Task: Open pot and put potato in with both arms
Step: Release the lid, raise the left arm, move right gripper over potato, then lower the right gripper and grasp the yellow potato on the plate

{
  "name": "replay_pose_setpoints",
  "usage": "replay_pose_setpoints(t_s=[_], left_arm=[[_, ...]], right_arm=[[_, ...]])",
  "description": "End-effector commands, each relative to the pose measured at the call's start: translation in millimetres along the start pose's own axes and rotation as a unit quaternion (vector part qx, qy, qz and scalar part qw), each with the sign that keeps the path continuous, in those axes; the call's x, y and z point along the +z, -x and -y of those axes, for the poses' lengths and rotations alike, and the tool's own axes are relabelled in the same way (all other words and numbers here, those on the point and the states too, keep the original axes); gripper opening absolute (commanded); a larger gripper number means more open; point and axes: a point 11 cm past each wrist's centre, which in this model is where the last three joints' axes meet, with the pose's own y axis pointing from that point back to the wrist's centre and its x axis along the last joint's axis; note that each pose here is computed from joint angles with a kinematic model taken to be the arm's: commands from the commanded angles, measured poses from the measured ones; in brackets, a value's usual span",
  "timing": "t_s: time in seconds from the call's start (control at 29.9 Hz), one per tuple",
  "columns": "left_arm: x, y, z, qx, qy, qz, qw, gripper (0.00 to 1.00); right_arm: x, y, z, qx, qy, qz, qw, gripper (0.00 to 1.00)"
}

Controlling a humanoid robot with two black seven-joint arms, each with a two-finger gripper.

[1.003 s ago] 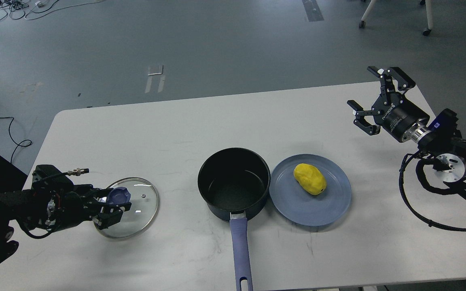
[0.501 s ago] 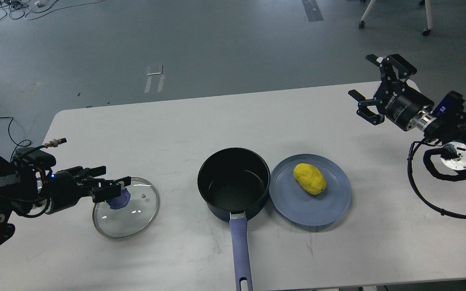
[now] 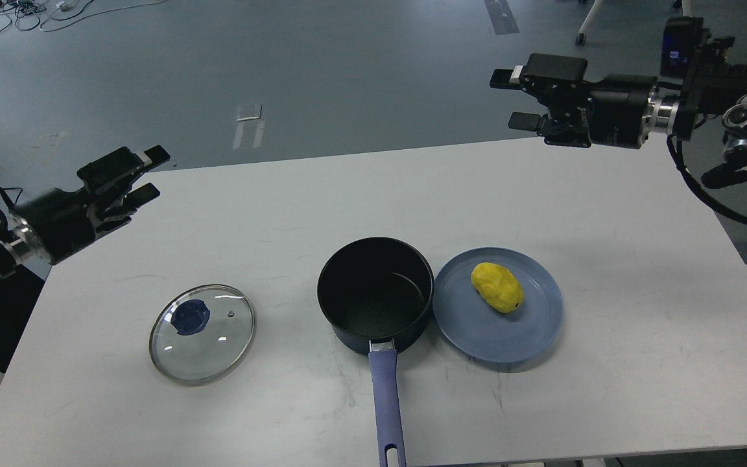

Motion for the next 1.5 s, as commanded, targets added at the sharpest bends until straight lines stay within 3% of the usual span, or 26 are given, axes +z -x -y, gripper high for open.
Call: replay_pose_setpoints(t_s=[0.0, 0.23, 0.4, 0.84, 1.47], left_arm=[[29, -4, 7, 0.020, 0.058, -0.052, 0.997, 0.98], [91, -13, 14, 0.037, 0.195, -0.196, 0.960, 0.98], [88, -4, 24, 0.010, 0.166, -0.242, 0.956, 0.98], [85, 9, 32, -0.014, 0.169, -0.258, 0.951, 0.98], [79, 10, 29, -0.011, 0.163, -0.261, 0.951, 0.98]], right_arm=[[-15, 11, 5, -0.064, 0.032, -0.084, 0.994, 1.00], [10, 48, 16, -0.203, 0.128, -0.221, 0.945, 1.00], [25, 69, 25, -0.251, 0.149, -0.236, 0.927, 1.00], [56, 105, 73, -0.341, 0.205, -0.292, 0.870, 1.00], [73, 118, 75, -0.370, 0.229, -0.303, 0.848, 1.00]])
